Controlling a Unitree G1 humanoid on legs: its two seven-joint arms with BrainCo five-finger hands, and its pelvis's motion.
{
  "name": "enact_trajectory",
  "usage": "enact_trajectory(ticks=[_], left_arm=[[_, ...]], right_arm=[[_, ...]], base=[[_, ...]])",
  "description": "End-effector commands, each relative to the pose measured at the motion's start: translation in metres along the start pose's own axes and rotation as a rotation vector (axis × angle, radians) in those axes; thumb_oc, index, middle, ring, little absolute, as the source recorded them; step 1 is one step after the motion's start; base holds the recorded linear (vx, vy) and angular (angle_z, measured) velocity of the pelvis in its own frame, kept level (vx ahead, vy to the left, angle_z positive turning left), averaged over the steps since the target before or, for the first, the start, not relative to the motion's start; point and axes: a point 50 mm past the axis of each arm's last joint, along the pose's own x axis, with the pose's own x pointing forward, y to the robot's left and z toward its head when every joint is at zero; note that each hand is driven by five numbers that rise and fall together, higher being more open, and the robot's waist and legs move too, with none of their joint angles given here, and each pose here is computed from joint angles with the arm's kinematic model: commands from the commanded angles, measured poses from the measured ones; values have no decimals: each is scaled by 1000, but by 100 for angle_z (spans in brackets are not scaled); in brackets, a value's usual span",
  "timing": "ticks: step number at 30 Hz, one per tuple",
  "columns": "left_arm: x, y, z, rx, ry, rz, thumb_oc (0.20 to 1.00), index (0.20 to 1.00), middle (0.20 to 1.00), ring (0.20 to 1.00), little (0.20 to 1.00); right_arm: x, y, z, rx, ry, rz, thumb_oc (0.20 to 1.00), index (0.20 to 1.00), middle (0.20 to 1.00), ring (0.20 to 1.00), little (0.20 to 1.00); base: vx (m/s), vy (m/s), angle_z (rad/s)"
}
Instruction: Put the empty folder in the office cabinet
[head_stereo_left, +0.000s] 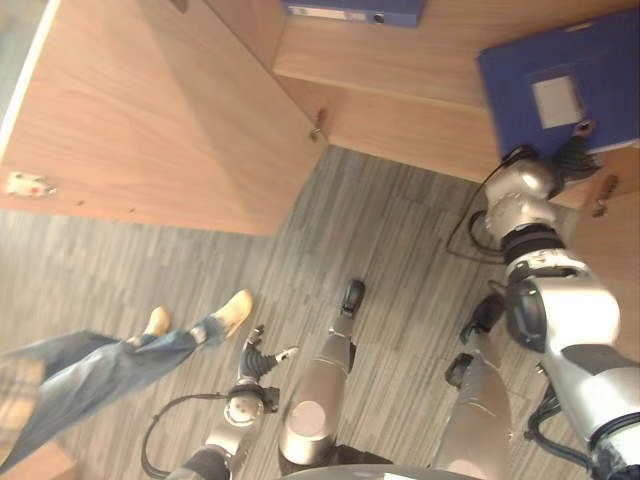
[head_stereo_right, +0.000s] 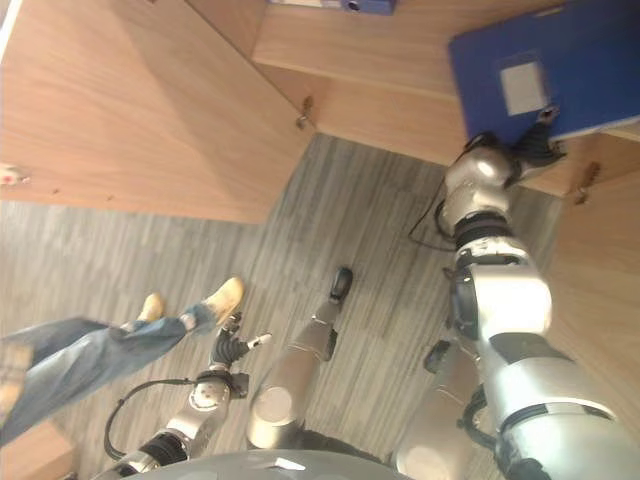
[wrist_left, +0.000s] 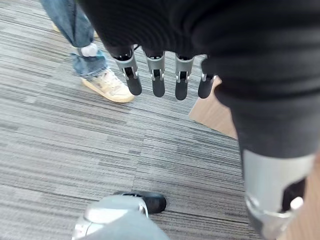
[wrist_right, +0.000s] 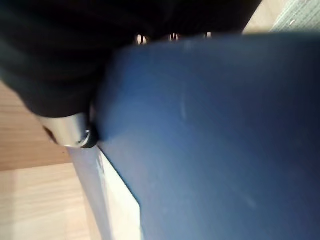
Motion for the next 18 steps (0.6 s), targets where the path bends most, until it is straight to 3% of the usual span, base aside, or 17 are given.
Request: enact_trajectory(ticks=[1, 9, 18], left_arm=[[6, 51, 18, 188, -42, 61, 1000, 1000, 1000, 1000, 1000], [4, 44, 8, 182, -1, 50, 1000, 1000, 1000, 1000, 1000], [11, 39, 15, 219, -12, 34, 1000, 1000, 1000, 1000, 1000]], right_arm=[[-1, 17, 41, 10, -217, 111, 200, 200, 200, 200, 200], [-15, 37, 32, -41, -194, 204, 200, 200, 200, 200, 200], [-9, 50, 57, 149, -89, 184, 200, 200, 200, 200, 200]], base=[[81, -121, 37], [76, -38, 3], [40, 11, -9]])
